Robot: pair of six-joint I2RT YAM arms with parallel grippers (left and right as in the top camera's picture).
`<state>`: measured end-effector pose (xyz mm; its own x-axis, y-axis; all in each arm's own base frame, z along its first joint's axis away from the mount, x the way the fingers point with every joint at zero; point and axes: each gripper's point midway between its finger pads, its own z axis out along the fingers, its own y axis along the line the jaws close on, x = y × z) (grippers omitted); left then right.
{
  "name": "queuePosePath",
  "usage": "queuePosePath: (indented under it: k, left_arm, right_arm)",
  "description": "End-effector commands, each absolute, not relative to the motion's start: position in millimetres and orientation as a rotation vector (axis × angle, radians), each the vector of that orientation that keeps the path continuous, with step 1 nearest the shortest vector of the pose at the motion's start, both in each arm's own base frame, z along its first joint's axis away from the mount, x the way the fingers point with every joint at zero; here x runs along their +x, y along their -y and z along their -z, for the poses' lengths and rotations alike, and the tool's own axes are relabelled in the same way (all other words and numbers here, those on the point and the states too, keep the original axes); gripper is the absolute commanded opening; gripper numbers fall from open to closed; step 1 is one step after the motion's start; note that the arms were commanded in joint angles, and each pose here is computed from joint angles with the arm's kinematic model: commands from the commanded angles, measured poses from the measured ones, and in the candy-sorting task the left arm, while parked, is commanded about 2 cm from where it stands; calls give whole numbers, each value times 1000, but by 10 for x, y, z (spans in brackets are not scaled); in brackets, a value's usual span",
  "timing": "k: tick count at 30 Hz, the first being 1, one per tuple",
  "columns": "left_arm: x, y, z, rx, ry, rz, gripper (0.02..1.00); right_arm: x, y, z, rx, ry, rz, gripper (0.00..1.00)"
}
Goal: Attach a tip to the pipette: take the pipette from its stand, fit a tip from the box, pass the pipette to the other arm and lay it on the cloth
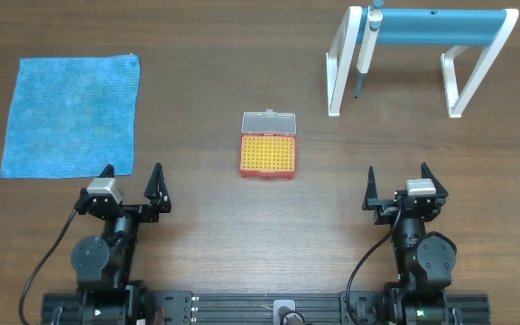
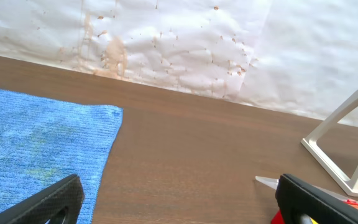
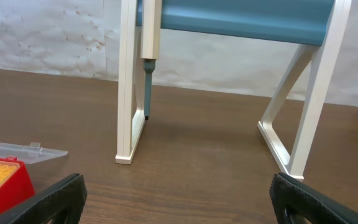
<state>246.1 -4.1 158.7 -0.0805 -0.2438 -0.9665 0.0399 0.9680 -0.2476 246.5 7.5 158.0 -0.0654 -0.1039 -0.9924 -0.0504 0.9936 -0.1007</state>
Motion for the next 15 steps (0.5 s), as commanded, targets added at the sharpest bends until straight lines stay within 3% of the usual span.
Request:
queuePosePath:
  k: [1, 15]
  left_arm:
    - [2458, 29, -1578, -169, -1637, 234, 998]
    - [2458, 30, -1578, -168, -1637, 235, 998]
  right_arm:
    - [2459, -79, -1583, -121, -1633, 40, 954]
    - [2463, -79, -1586, -121, -1641, 39, 954]
